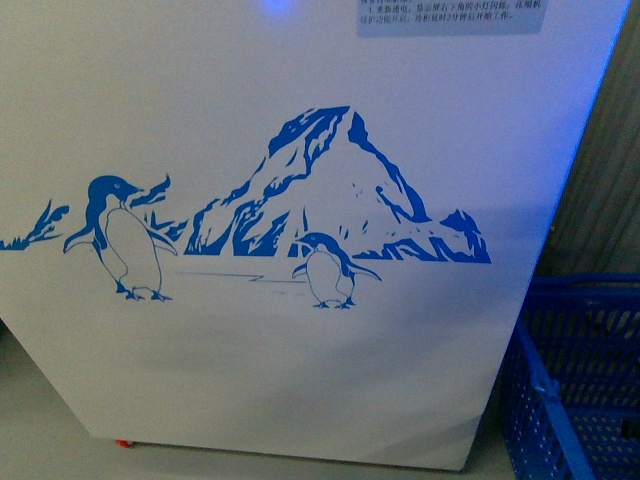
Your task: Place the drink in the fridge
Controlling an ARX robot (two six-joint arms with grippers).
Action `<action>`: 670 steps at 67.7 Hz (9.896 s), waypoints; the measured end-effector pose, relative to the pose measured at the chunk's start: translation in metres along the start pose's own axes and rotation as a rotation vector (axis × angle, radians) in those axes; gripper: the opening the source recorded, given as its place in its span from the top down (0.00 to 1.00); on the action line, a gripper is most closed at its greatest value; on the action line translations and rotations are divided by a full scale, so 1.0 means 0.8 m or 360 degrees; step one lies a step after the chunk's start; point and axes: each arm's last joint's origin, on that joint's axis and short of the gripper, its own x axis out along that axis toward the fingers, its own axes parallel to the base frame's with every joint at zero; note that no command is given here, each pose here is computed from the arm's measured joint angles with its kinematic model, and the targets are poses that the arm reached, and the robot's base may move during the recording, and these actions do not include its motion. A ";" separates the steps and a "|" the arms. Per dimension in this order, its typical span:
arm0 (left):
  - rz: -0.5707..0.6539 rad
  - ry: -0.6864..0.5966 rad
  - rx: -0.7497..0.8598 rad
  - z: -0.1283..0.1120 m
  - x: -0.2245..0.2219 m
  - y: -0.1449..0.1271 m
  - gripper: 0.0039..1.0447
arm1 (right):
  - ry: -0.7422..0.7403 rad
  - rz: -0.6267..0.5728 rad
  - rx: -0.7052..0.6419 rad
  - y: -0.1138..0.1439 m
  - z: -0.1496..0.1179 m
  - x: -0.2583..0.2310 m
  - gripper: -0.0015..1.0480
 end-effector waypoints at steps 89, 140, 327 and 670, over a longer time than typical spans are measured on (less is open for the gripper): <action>0.0000 0.0000 0.0000 0.000 0.000 0.000 0.08 | -0.2055 0.0837 -0.0335 -0.045 -0.076 -0.579 0.61; 0.0001 0.0000 0.0000 0.000 0.000 0.000 0.08 | -0.2030 0.0833 -0.0304 -0.044 -0.076 -0.574 0.61; -0.1415 -0.0108 0.1810 0.060 0.346 -0.073 0.08 | -0.2031 0.0834 -0.0302 -0.045 -0.076 -0.574 0.61; -0.0002 0.0002 -0.0010 0.000 0.000 0.000 0.98 | -0.0951 0.0793 -0.0891 0.005 0.010 -0.593 0.07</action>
